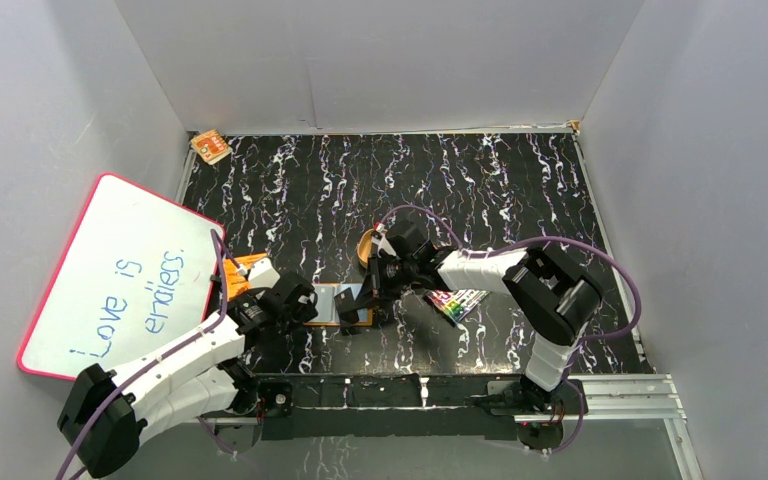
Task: Put the credit cards into the card holder
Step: Insert the credit card into the card holder, then close the card holder at the center of the board.
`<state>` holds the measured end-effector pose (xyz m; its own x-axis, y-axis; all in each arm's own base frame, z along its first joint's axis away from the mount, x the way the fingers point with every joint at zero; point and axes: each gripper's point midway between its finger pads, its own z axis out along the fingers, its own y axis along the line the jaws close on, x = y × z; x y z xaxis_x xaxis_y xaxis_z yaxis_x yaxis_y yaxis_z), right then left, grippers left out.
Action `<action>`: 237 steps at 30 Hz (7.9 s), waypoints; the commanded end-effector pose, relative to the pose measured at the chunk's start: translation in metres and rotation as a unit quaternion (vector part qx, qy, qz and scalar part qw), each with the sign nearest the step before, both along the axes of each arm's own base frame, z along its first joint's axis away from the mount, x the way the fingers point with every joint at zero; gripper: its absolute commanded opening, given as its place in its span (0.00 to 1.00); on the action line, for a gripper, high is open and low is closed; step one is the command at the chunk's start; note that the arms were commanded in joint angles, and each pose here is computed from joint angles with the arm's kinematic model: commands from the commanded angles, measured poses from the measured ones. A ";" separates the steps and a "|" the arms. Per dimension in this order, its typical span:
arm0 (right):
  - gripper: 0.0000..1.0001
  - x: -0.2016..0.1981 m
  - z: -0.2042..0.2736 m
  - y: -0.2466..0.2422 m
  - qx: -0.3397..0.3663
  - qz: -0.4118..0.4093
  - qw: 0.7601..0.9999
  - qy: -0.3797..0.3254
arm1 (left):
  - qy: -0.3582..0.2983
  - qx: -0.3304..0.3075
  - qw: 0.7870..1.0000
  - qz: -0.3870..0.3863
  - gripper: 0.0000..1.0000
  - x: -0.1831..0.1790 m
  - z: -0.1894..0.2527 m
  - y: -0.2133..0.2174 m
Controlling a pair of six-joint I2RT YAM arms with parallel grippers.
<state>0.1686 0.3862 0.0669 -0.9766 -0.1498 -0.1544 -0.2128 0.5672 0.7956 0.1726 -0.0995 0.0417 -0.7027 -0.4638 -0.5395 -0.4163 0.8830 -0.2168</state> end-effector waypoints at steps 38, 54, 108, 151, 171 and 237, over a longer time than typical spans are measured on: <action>0.00 0.018 0.001 0.016 0.030 -0.041 0.998 0.030 | 0.025 0.012 0.999 0.015 0.62 -0.010 -0.025 0.007; 0.00 0.028 -0.005 0.025 0.032 -0.058 0.997 0.043 | 0.028 0.007 1.000 0.010 0.61 -0.011 -0.026 0.005; 0.00 0.038 -0.020 0.026 -0.007 -0.094 0.995 0.033 | 0.083 0.009 0.996 0.022 0.22 0.003 -0.041 0.012; 0.43 0.018 -0.016 0.053 -0.013 -0.058 0.998 0.020 | 0.077 -0.060 0.995 0.012 0.16 -0.003 -0.046 -0.007; 0.48 0.012 -0.011 0.068 -0.035 -0.029 0.999 -0.013 | 0.069 -0.085 0.994 -0.005 0.12 -0.002 -0.045 -0.017; 0.44 0.059 -0.027 -0.056 -0.290 -0.093 0.921 -0.243 | 0.047 -0.229 0.961 -0.150 0.72 0.039 0.028 -0.114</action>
